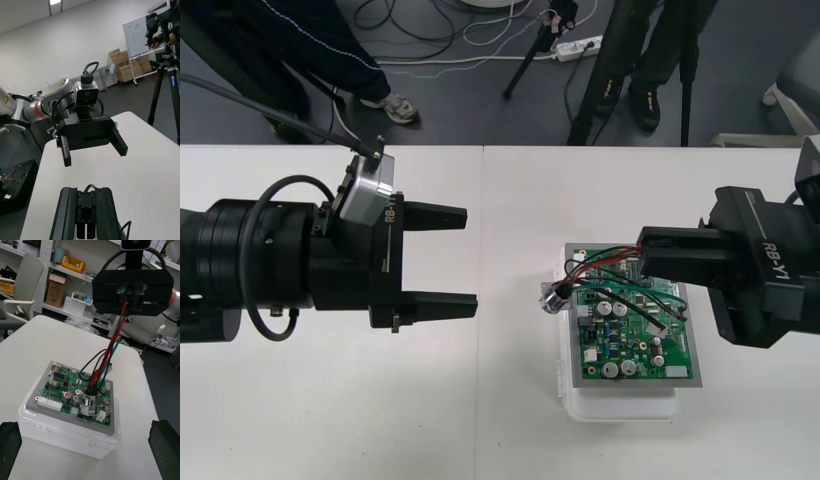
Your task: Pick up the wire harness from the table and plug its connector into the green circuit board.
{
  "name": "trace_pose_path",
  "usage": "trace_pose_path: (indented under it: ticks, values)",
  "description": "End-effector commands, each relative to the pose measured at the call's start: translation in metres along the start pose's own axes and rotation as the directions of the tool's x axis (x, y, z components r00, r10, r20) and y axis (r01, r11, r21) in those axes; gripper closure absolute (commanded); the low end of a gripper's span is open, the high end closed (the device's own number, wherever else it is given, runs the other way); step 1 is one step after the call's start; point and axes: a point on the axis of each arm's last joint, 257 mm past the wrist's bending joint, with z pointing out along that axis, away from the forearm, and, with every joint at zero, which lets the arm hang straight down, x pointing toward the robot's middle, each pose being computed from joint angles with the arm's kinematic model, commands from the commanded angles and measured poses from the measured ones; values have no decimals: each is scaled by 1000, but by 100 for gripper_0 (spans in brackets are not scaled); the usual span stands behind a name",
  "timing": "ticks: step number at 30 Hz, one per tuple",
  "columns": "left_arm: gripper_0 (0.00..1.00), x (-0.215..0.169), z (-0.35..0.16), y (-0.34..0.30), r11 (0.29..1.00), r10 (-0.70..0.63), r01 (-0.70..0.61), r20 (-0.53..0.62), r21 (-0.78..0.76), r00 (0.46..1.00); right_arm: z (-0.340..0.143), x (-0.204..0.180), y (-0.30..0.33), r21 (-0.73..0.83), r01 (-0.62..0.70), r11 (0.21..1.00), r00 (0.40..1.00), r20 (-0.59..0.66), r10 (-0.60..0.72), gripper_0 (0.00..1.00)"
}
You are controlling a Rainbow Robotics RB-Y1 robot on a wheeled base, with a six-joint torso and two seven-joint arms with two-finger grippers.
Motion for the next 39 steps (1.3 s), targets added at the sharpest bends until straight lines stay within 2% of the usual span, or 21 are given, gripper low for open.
trace_pose_path:
  ticks: [1,8,15,26,39]
  values:
    - [0,-1,-13,-28,995,28,-27,-7,94,1000,19,-13,1,-11,59,998,997,43,-59,100]
    - [0,-7,-15,-53,983,-18,10,43,183,999,30,-17,2,-16,29,999,996,89,-27,100]
    - [0,-28,-10,-69,969,-23,-11,138,245,990,41,-20,9,-44,-7,999,991,134,13,100]
    - [0,-49,0,-74,967,5,-65,236,248,972,57,-14,19,-74,-59,995,982,175,71,100]
    - [0,-63,5,-67,968,52,-113,266,222,963,58,-10,15,-47,-11,999,987,161,19,100]
